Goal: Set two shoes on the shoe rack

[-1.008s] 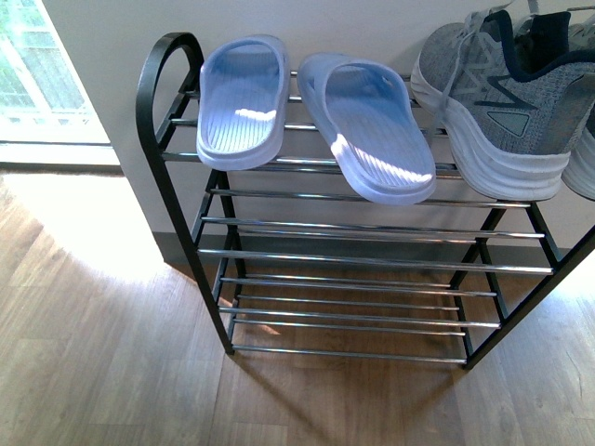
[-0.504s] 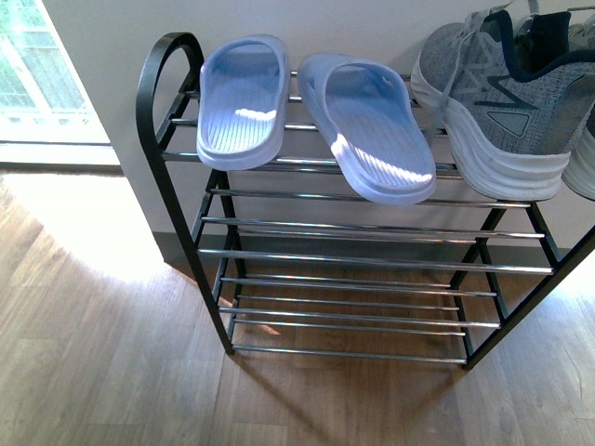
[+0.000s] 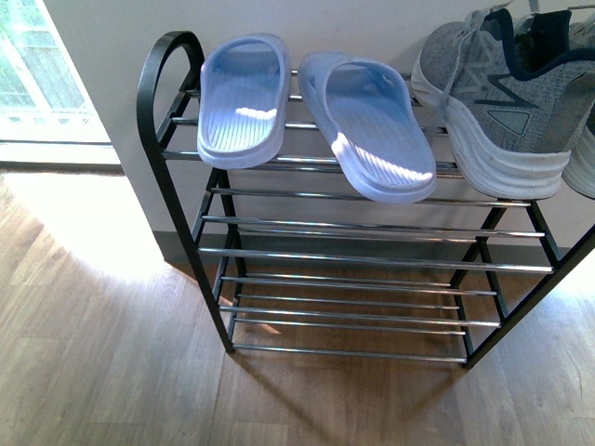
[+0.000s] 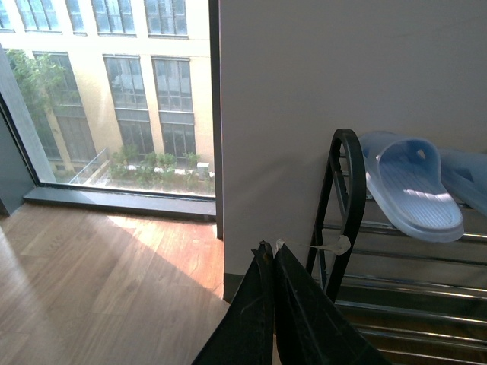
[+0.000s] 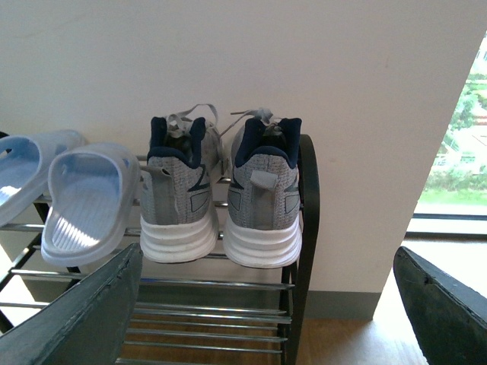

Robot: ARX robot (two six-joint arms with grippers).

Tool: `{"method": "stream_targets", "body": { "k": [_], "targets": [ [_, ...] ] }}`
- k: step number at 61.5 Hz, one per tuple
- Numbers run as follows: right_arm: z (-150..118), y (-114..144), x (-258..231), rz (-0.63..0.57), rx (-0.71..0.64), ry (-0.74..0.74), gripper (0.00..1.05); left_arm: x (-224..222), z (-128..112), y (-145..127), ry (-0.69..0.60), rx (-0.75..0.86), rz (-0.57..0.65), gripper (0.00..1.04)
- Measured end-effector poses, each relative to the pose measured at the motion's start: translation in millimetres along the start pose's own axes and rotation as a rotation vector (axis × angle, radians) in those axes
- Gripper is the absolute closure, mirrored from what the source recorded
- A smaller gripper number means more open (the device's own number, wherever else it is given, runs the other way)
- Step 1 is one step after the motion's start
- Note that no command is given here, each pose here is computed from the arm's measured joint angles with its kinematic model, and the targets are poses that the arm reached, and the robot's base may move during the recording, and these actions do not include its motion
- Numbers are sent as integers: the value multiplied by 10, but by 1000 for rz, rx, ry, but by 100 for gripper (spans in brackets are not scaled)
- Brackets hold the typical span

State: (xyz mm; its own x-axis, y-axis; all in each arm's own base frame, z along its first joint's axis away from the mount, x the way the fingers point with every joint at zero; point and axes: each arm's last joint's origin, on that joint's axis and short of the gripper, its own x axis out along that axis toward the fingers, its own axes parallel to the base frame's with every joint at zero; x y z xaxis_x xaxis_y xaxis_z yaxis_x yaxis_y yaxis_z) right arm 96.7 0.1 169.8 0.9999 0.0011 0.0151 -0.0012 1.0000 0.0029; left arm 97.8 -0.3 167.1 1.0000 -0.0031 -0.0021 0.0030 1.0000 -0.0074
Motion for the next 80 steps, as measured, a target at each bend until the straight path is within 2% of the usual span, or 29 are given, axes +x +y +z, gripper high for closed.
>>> {"method": "stream_targets", "body": {
  "k": [8, 20, 24, 80],
  "targets": [
    [0, 0, 0, 0, 0, 0, 9, 0, 0, 0, 0, 0, 0, 56],
    [-1, -1, 0, -2, 0, 1, 9, 0, 0, 0, 0, 0, 0, 23],
    [0, -1, 0, -3, 0, 0, 9, 0, 0, 0, 0, 1, 0, 8],
    [0, 0, 0, 0, 0, 0, 9, 0, 0, 0, 0, 2, 0, 9]
  ]
}}
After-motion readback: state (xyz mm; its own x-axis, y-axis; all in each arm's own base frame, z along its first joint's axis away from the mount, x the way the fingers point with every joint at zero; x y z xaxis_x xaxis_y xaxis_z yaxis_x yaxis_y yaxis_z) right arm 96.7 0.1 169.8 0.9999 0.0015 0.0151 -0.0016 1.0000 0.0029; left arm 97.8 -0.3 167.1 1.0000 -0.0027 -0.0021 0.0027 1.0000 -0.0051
